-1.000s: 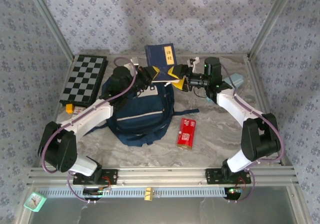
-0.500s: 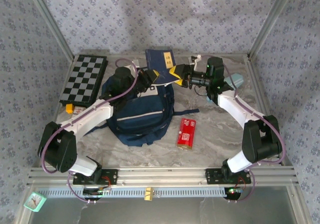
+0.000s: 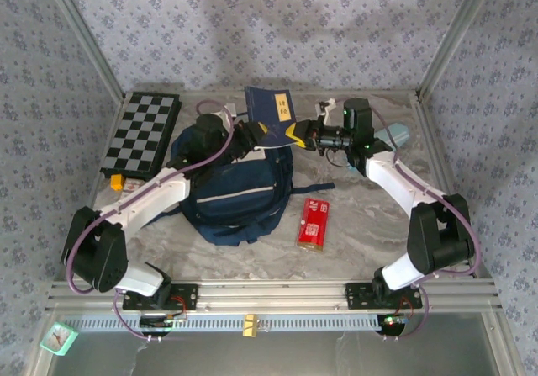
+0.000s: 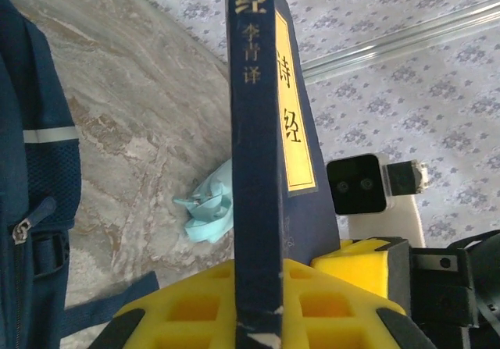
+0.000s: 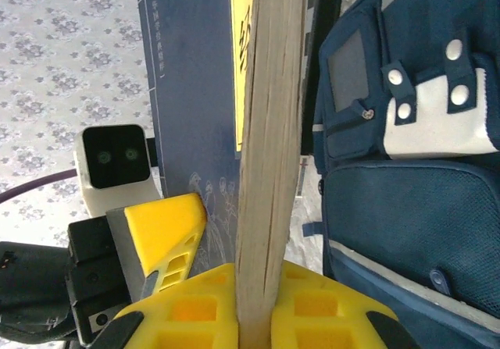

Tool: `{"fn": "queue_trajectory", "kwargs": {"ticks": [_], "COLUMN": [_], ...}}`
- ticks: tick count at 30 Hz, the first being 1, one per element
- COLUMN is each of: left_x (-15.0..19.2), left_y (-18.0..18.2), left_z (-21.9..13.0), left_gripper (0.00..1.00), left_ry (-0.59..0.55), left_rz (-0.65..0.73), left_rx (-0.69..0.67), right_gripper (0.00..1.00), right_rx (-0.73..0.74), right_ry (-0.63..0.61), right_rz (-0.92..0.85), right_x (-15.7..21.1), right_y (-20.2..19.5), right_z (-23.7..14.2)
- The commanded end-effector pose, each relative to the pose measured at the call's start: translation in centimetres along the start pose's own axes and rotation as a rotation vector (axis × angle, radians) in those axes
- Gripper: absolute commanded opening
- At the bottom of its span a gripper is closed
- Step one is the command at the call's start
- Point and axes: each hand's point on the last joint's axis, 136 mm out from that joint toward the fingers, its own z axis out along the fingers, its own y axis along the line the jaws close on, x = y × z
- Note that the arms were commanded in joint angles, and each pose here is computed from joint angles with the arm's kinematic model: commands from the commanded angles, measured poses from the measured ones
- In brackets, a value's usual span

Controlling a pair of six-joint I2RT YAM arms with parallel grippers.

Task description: Pack the student bag

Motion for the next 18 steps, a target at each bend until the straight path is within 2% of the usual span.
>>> {"fn": "queue_trajectory", "kwargs": {"ticks": [1,4,6,8,18], "left_x": [0.0,0.6,1.1,1.9,5.3], "left_y": [-3.1,-1.7,-0.6,0.6,11.3], "left_z": [-1.4,-2.4,-3.1,-3.8,-9.8], "left_gripper": [0.20,0.38,0.45,0.50,0.69], "left_ry": [0.016,0.029,0.050,0.082,0.284], "left_rz": [0.115,0.158,0.178,0.225,0.591], "left_rx": [0.041,-0.031,-0.080,-0.139,-0.629], "right_gripper": [0.00,0.00,0.00,0.00,0.00], "right_rx": [0.030,0.080,0.112,0.145,0.291], "right_ry": [-0.041,-0.058,-0.065,-0.072,-0.070], "right_rz": [-0.109,-0.125,-0.130,-0.129,-0.115], "right_x": [-0.5,-0.6,-0.5,-0.4,2.9], "right_y": [1.8,1.2,0.7,0.0,-3.7], "right_z": [-1.3,-2.2,-2.9,-3.5,-6.1]}}
